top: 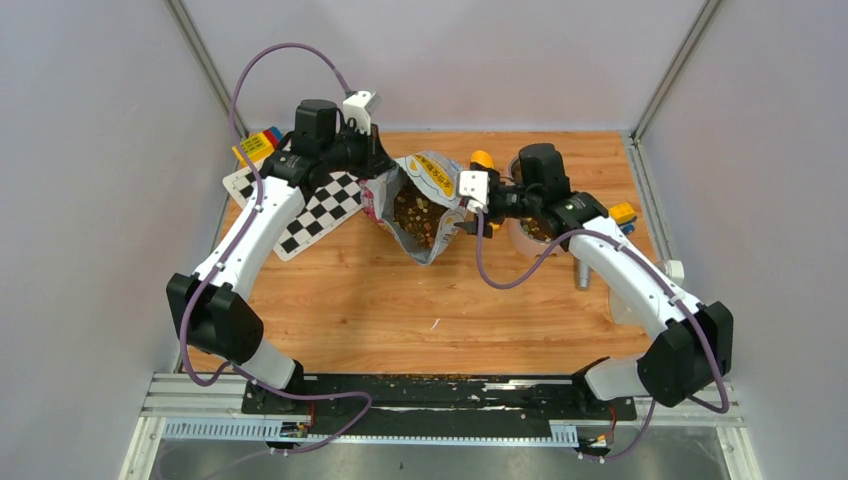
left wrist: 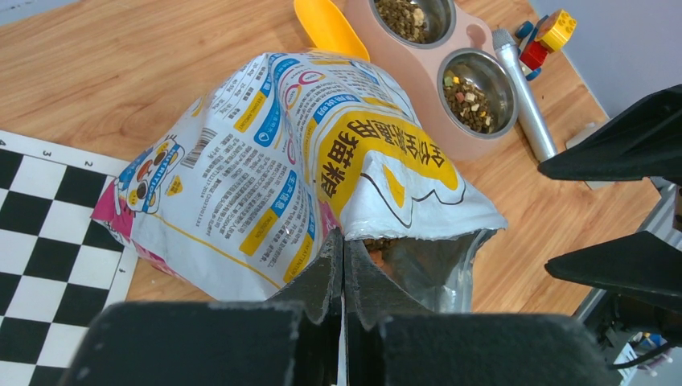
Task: Serve the pet food
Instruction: Close the pet food bag at the center of the board.
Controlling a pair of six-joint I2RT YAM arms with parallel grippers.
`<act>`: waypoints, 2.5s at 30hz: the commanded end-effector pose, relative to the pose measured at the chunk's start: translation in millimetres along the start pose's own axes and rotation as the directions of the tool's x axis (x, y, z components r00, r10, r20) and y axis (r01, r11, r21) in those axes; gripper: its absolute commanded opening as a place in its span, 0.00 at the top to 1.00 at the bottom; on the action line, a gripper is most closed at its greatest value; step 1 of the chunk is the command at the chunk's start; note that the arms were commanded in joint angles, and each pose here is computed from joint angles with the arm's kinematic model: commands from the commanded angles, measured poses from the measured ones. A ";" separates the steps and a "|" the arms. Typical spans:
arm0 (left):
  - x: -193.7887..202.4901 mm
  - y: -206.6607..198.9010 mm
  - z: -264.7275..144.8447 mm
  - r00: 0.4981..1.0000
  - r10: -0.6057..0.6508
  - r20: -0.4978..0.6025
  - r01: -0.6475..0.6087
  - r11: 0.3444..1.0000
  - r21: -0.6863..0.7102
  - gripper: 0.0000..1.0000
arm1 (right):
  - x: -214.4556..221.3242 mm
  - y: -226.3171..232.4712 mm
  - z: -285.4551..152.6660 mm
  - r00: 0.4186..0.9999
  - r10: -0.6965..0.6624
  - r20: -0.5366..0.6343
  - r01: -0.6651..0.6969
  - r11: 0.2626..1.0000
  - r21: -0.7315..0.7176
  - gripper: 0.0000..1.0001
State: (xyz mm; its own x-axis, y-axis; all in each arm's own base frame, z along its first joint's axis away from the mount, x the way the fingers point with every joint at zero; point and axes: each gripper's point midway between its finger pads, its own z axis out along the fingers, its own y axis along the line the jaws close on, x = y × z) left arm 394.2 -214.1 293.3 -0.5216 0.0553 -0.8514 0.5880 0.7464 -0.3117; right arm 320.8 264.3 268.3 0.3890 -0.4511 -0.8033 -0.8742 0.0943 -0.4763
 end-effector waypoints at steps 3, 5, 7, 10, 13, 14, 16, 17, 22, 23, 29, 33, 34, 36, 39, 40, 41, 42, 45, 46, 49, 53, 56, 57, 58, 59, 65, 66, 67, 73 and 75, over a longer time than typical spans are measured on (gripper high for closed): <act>-19.0 3.4 -8.1 0.997 0.044 0.059 -0.043 0.999 -0.018 1.00 | 13.7 5.2 15.8 0.974 -0.210 -0.079 0.209 0.978 -0.027 0.26; -18.5 3.9 -7.2 0.998 0.042 0.056 -0.041 0.999 -0.018 1.00 | 19.3 5.4 20.4 0.970 -0.226 -0.094 0.225 0.974 -0.015 0.27; -18.5 4.1 -6.6 0.998 0.043 0.055 -0.043 0.999 -0.017 1.00 | 24.3 5.5 23.9 0.966 -0.234 -0.107 0.235 0.972 -0.006 0.27; -17.3 4.9 -5.4 0.998 0.043 0.050 -0.042 0.999 -0.018 1.00 | 32.7 6.2 28.8 0.957 -0.259 -0.129 0.261 0.965 0.003 0.28; -16.9 4.7 -5.0 0.998 0.043 0.049 -0.042 0.999 -0.016 1.00 | 39.1 3.5 32.1 0.946 -0.285 -0.151 0.292 0.956 0.025 0.29; -16.8 5.2 -4.5 0.998 0.042 0.048 -0.042 0.999 -0.017 1.00 | 39.6 3.0 33.5 0.944 -0.292 -0.154 0.299 0.954 0.029 0.30; -16.4 5.5 -4.3 0.998 0.042 0.047 -0.041 0.999 -0.017 1.00 | 39.9 1.5 36.1 0.941 -0.300 -0.157 0.310 0.950 0.041 0.31; -16.6 5.3 -4.5 0.998 0.041 0.048 -0.040 0.999 -0.017 1.00 | 39.1 0.2 37.2 0.939 -0.305 -0.156 0.316 0.948 0.048 0.32; -16.3 5.6 -4.2 0.998 0.043 0.047 -0.042 0.999 -0.018 1.00 | 37.8 -4.4 43.7 0.936 -0.313 -0.162 0.327 0.943 0.067 0.36; -16.7 5.3 -4.4 0.998 0.044 0.048 -0.043 0.999 -0.017 1.00 | 36.5 -5.1 44.7 0.935 -0.316 -0.162 0.330 0.941 0.070 0.36; -16.4 6.0 -4.2 0.998 0.044 0.047 -0.044 0.999 -0.019 1.00 | 40.7 -6.1 48.3 0.920 -0.343 -0.191 0.360 0.931 0.063 0.54; -16.1 6.1 -4.3 0.998 0.045 0.047 -0.045 0.999 -0.020 1.00 | 41.7 -5.3 48.5 0.911 -0.359 -0.202 0.377 0.924 0.059 0.73; -15.9 6.6 -3.9 0.998 0.045 0.046 -0.044 0.999 -0.021 1.00 | 41.0 -4.8 48.4 0.910 -0.362 -0.201 0.380 0.923 0.057 0.78; -15.8 6.7 -4.0 0.998 0.045 0.046 -0.044 0.999 -0.022 1.00 | 41.1 -4.3 48.1 0.908 -0.366 -0.204 0.383 0.922 0.053 0.87; -15.4 7.1 -3.4 0.998 0.043 0.044 -0.042 0.999 -0.023 1.00 | 40.7 -5.4 46.9 0.906 -0.368 -0.210 0.387 0.920 0.055 0.98; -15.5 7.1 -3.3 0.998 0.043 0.044 -0.042 0.999 -0.022 1.00 | 40.1 -5.9 46.5 0.905 -0.369 -0.210 0.388 0.920 0.057 1.00; -15.6 6.9 -3.4 0.998 0.043 0.044 -0.042 0.999 -0.022 1.00 | 39.9 -6.4 45.9 0.905 -0.368 -0.212 0.388 0.920 0.059 1.00; -15.4 7.3 -3.0 0.998 0.042 0.043 -0.041 0.999 -0.023 1.00 | 39.1 -7.0 45.5 0.905 -0.368 -0.213 0.388 0.920 0.061 1.00; -15.6 7.2 -3.3 0.998 0.042 0.043 -0.041 0.999 -0.023 1.00 | 36.4 -10.3 43.0 0.909 -0.355 -0.219 0.379 0.922 0.077 1.00; -15.5 7.1 -2.8 0.998 0.043 0.042 -0.042 0.999 -0.023 1.00 | 34.2 -12.7 41.9 0.912 -0.346 -0.219 0.372 0.924 0.089 1.00; -16.3 7.3 -3.1 0.998 0.045 0.040 -0.044 0.999 -0.022 0.85 | 26.3 -23.8 37.7 0.933 -0.286 -0.219 0.322 0.935 0.149 1.00; -16.2 6.2 -3.5 0.998 0.048 0.037 -0.047 0.999 -0.018 0.42 | 16.7 -37.7 29.9 0.955 -0.224 -0.197 0.265 0.940 0.213 1.00; -16.6 5.6 -4.7 0.998 0.051 0.036 -0.051 0.999 -0.017 0.29 | 17.0 -44.0 26.5 0.965 -0.185 -0.187 0.227 0.945 0.236 1.00; -17.6 5.3 -5.4 0.998 0.053 0.038 -0.052 0.998 -0.018 0.21 | 17.7 -45.5 25.9 0.967 -0.175 -0.185 0.217 0.946 0.242 1.00; -17.4 5.0 -6.0 0.998 0.053 0.036 -0.053 0.998 -0.017 0.17 | 19.3 -48.5 24.6 0.969 -0.161 -0.185 0.205 0.945 0.253 1.00; -19.8 4.3 -7.4 0.997 0.059 0.039 -0.059 0.998 -0.016 0.08 | 19.7 -51.5 23.7 0.972 -0.148 -0.182 0.193 0.945 0.265 1.00; -36.2 -10.6 -26.8 0.989 0.142 0.049 -0.143 0.990 0.015 0.00 | 18.4 -75.1 9.6 0.989 -0.050 -0.137 0.096 0.932 0.351 1.00; -40.3 -15.9 -32.7 0.986 0.156 0.052 -0.157 0.987 0.028 0.00 | 18.7 -78.4 7.0 0.991 -0.037 -0.130 0.082 0.929 0.360 1.00; -39.7 -18.2 -38.0 0.984 0.175 0.043 -0.176 0.984 0.033 0.00 | 18.3 -81.8 4.0 0.993 -0.022 -0.120 0.065 0.927 0.370 1.00; -50.6 -41.0 -74.9 0.918 0.395 0.043 -0.398 0.912 0.102 0.00 | 16.8 -95.3 -8.4 0.996 0.073 -0.056 -0.044 0.913 0.405 1.00; -47.9 -38.8 -84.1 0.878 0.479 0.024 -0.479 0.873 0.091 0.00 | 16.3 -97.2 -10.8 0.994 0.105 -0.029 -0.085 0.911 0.403 1.00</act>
State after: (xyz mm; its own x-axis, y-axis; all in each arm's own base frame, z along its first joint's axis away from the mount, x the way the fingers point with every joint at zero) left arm 376.5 -204.9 359.6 -0.3223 0.2447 -0.9145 0.7456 0.6608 -0.0859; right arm 388.4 243.4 244.0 0.2439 -0.5744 -0.7814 -0.7793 0.3635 -0.5105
